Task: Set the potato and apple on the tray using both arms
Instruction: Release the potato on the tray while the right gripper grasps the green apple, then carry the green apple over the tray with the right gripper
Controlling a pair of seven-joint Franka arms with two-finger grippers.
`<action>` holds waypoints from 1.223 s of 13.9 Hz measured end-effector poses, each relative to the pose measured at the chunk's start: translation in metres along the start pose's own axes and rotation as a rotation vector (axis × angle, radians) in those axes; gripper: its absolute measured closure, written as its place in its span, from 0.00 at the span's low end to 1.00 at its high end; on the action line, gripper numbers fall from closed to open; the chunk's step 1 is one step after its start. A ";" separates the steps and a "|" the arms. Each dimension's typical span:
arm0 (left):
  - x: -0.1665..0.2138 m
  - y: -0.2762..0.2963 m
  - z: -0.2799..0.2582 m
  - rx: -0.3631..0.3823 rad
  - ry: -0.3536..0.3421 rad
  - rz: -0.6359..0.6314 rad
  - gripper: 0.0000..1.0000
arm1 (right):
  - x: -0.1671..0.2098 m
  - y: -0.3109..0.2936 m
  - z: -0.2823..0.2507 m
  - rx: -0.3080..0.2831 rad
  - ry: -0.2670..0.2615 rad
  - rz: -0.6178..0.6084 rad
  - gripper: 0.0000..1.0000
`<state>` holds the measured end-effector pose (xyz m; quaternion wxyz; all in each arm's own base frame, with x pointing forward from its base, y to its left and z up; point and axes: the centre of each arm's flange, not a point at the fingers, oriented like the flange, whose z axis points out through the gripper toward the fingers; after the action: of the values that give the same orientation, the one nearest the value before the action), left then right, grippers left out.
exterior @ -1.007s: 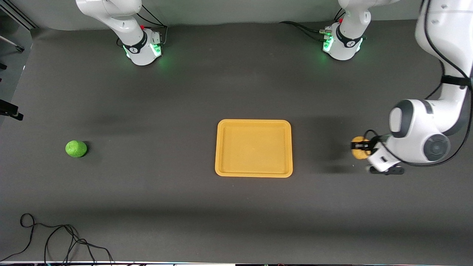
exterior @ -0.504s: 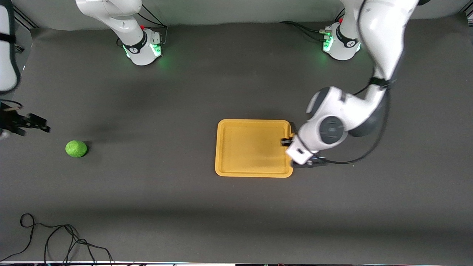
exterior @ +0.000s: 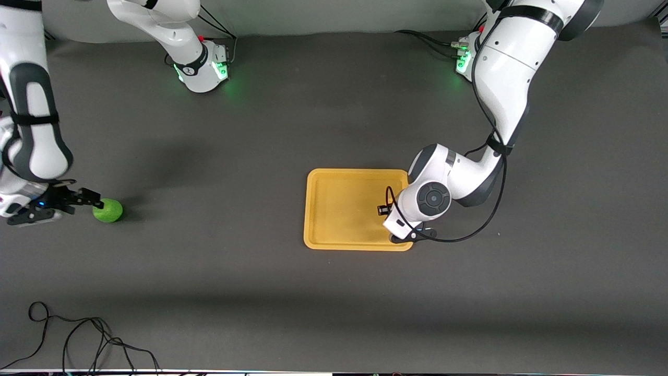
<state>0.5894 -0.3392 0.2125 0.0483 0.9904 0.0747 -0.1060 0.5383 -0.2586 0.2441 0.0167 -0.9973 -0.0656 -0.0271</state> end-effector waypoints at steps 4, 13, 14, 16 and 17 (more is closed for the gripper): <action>0.003 0.000 0.005 -0.005 0.008 -0.003 0.35 | -0.008 0.001 0.048 0.005 -0.040 0.009 0.00; 0.011 -0.023 -0.085 0.017 0.010 -0.034 0.00 | 0.037 -0.010 -0.004 0.027 -0.004 -0.068 0.30; 0.008 -0.042 -0.127 0.030 0.005 -0.033 0.00 | 0.049 -0.010 -0.035 0.019 -0.007 -0.099 0.30; -0.008 -0.082 -0.211 0.052 0.009 -0.011 0.00 | 0.066 -0.011 -0.106 0.002 -0.043 -0.124 0.30; -0.016 -0.100 -0.247 0.048 0.037 -0.014 0.00 | 0.073 -0.018 -0.144 0.004 -0.061 -0.126 0.30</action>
<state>0.6079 -0.2153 0.4488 0.0224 0.9925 0.0799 -0.0895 0.6009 -0.2369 0.3920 0.0150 -0.9915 -0.1289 0.0023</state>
